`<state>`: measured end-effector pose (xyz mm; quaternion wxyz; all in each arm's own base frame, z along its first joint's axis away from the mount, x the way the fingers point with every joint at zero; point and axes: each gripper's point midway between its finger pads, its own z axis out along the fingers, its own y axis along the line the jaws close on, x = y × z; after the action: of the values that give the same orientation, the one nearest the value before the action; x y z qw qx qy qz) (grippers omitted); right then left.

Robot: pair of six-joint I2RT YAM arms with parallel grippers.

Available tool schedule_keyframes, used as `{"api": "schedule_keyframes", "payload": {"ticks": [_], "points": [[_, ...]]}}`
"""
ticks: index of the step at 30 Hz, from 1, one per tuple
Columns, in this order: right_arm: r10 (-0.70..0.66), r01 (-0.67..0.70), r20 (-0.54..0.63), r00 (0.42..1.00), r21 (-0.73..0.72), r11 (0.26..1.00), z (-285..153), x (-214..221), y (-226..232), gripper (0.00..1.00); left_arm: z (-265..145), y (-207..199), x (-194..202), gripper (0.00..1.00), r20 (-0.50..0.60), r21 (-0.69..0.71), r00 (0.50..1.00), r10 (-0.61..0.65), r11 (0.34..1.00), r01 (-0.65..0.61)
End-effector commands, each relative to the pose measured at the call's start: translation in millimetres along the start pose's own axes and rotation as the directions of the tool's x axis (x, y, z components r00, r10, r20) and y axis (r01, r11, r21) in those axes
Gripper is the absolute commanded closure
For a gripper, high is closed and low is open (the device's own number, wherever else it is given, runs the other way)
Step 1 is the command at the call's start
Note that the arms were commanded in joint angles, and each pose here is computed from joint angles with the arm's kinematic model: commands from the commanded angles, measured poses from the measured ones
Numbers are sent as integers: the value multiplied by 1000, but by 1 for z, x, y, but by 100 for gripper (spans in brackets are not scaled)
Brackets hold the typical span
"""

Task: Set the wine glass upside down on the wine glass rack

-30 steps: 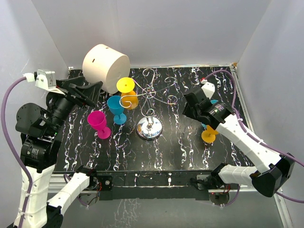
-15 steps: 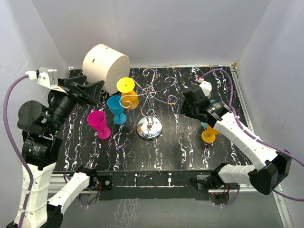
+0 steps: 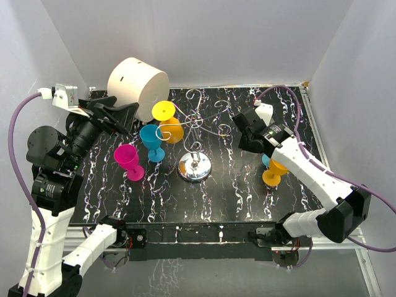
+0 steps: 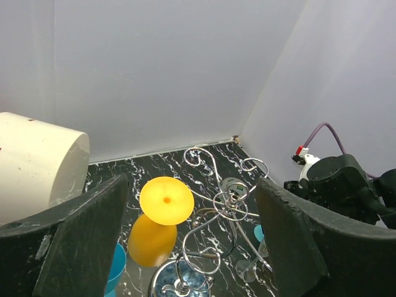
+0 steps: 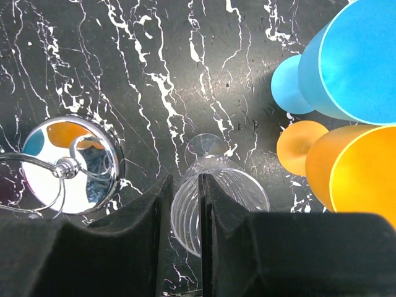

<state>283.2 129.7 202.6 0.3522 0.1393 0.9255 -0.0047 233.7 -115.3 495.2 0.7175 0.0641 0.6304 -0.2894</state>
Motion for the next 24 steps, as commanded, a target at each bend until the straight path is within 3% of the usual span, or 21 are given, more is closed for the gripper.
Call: {"api": "schedule_keyframes", "payload": {"ticks": [1,14,20,24], "points": [[33,-33,85,996,-5,999,-20,-28,-4,79,-1,-11,-16,18,44,43,999,1,999,-3],[26,-27,87,996,3,1000,-23,-30,-6,100,0,-12,-12,18,35,56,999,-6,998,4],[94,-93,179,979,-17,996,-44,-51,-13,100,2,-32,-8,17,12,171,1000,-25,985,23],[187,-177,274,943,-62,982,-66,-69,-25,100,6,-50,-5,17,-20,266,990,-140,954,141]]}}
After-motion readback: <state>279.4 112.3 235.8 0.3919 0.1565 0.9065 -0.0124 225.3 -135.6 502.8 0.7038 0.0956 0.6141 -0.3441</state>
